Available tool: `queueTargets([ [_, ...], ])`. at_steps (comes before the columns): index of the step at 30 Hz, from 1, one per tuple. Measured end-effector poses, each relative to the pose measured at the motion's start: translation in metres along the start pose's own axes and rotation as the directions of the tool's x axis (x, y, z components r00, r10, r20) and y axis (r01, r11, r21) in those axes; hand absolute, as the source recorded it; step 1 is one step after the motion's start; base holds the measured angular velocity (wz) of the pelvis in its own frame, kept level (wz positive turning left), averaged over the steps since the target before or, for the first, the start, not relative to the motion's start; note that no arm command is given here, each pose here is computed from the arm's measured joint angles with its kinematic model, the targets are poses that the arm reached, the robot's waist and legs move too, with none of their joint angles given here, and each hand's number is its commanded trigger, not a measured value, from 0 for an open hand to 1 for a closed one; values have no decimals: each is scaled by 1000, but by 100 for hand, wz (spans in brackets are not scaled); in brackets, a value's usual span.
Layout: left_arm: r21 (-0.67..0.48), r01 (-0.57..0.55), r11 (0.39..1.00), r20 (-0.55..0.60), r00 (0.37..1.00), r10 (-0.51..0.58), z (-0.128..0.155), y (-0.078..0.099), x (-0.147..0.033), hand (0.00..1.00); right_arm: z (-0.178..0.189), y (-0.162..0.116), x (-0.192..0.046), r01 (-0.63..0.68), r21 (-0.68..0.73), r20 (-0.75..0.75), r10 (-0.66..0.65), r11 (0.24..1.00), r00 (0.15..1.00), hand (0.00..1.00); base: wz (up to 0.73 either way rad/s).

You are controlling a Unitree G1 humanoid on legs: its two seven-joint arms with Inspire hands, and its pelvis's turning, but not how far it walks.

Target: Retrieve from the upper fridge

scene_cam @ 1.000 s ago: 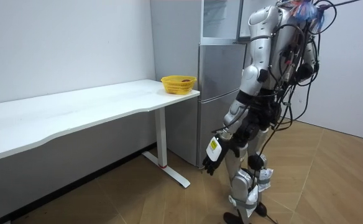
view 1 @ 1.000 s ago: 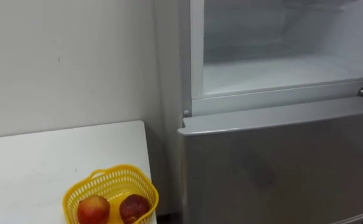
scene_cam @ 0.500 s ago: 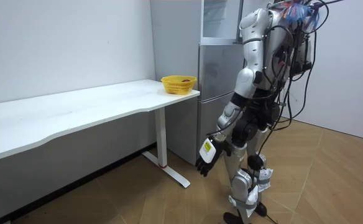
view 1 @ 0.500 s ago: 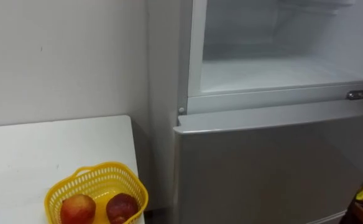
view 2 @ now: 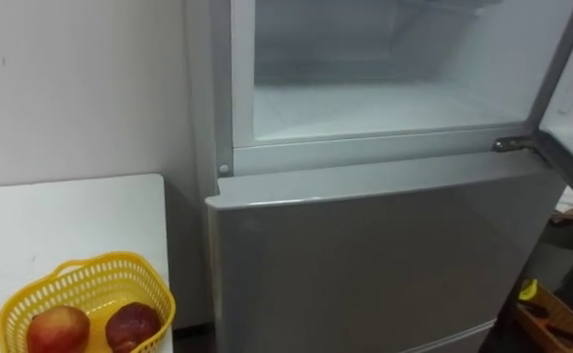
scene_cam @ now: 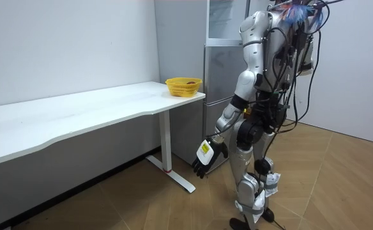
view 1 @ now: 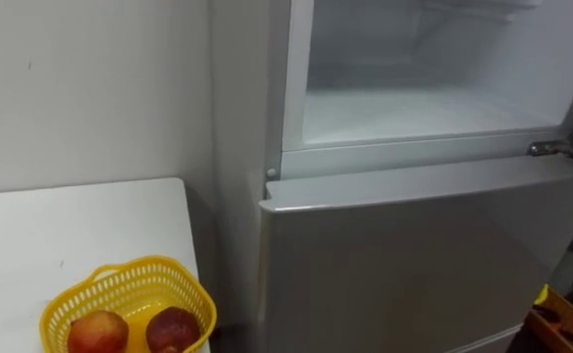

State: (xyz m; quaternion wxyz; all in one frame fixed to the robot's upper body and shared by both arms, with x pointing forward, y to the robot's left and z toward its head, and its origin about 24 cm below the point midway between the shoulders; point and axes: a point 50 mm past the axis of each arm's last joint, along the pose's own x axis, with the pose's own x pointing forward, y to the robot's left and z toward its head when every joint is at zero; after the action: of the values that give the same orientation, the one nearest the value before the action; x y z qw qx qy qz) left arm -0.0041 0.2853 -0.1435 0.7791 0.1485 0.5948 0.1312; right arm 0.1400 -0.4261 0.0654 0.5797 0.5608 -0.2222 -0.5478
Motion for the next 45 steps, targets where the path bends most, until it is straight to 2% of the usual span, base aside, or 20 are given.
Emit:
queueTargets([
  [8, 24, 17, 1000, -45, 999, -16, -13, -5, -3, 0, -5, 38, -16, -278, -28, -9, 277, 960, 961, 0, 0],
  [14, 10, 40, 999, -57, 998, -40, -16, -12, -4, 0, -20, 64, -35, -526, -54, -74, 522, 849, 850, 0, -3],
  [16, 12, 51, 999, -57, 997, -50, -16, -13, -4, 0, -29, 72, -44, -616, -78, -127, 605, 784, 786, 0, 0],
  [22, 10, 75, 997, -117, 990, -73, -30, -17, -6, 0, -44, 80, -57, -751, -79, -214, 724, 656, 656, 0, 1],
  [26, 6, 103, 995, -148, 984, -101, -36, -20, -7, 0, -54, 83, -65, -810, -62, -261, 774, 583, 577, 0, 10],
  [34, 10, 111, 994, -142, 984, -109, -34, -18, -6, 0, -65, 92, -85, -926, -85, -346, 861, 368, 373, 0, 8],
  [40, 11, 108, 994, -140, 984, -106, -33, -18, -6, 0, -68, 93, -90, -956, -95, -382, 877, 277, 292, 0, 5],
  [45, 25, 98, 995, -137, 986, -93, -31, -18, -5, 0, -79, 91, -96, -970, -81, -436, 866, 231, 243, 0, 3],
])
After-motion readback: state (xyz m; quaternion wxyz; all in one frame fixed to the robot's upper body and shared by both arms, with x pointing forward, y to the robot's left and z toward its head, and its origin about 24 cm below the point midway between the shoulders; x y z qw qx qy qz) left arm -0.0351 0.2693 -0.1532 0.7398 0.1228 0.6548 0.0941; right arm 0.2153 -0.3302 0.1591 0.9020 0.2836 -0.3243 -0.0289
